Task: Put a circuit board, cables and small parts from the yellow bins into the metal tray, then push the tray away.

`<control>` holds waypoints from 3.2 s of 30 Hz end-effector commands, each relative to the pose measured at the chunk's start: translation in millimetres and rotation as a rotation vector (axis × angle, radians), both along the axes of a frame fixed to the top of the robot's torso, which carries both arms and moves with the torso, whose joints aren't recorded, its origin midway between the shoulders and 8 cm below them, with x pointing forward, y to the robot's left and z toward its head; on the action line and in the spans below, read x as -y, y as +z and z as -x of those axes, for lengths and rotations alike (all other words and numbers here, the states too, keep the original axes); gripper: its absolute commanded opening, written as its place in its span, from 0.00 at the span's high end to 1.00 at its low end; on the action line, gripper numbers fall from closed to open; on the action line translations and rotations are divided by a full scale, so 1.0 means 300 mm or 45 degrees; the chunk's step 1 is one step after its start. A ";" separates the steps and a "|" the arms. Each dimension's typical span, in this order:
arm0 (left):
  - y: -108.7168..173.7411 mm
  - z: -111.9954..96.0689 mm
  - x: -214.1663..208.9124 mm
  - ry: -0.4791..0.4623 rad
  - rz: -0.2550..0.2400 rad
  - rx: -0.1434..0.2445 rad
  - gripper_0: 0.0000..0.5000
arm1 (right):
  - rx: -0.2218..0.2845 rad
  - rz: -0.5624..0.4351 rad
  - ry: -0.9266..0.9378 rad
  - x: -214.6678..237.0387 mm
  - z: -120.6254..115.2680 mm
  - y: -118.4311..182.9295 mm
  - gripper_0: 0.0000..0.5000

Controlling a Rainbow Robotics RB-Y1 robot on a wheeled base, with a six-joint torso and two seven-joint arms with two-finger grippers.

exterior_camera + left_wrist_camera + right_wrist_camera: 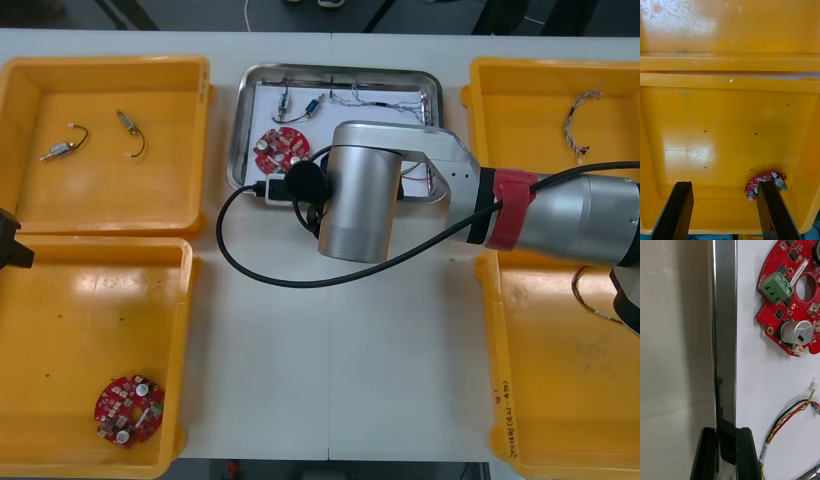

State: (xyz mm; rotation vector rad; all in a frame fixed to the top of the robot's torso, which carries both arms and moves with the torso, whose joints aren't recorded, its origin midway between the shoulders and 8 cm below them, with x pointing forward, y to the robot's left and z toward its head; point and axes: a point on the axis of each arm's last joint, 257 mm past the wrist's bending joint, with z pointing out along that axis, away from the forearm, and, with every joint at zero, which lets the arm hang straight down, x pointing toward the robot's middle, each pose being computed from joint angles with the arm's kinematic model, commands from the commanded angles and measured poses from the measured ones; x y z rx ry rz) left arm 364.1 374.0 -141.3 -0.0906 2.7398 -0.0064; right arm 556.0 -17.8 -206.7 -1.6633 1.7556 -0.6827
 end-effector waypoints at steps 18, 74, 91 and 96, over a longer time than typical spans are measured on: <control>0.049 0.012 -0.052 0.031 -0.062 0.032 0.00 | 0.166 0.084 0.089 -0.003 -0.154 0.184 1.00; 0.049 0.012 -0.052 0.031 -0.062 0.032 0.00 | 0.110 0.074 0.088 0.042 -0.226 0.143 0.00; 0.049 0.012 -0.052 0.031 -0.062 0.032 0.00 | -0.014 0.079 -0.015 0.020 -0.057 0.239 0.00; 0.049 0.012 -0.052 0.031 -0.062 0.032 0.00 | -0.080 0.040 -0.058 0.022 0.030 0.270 0.00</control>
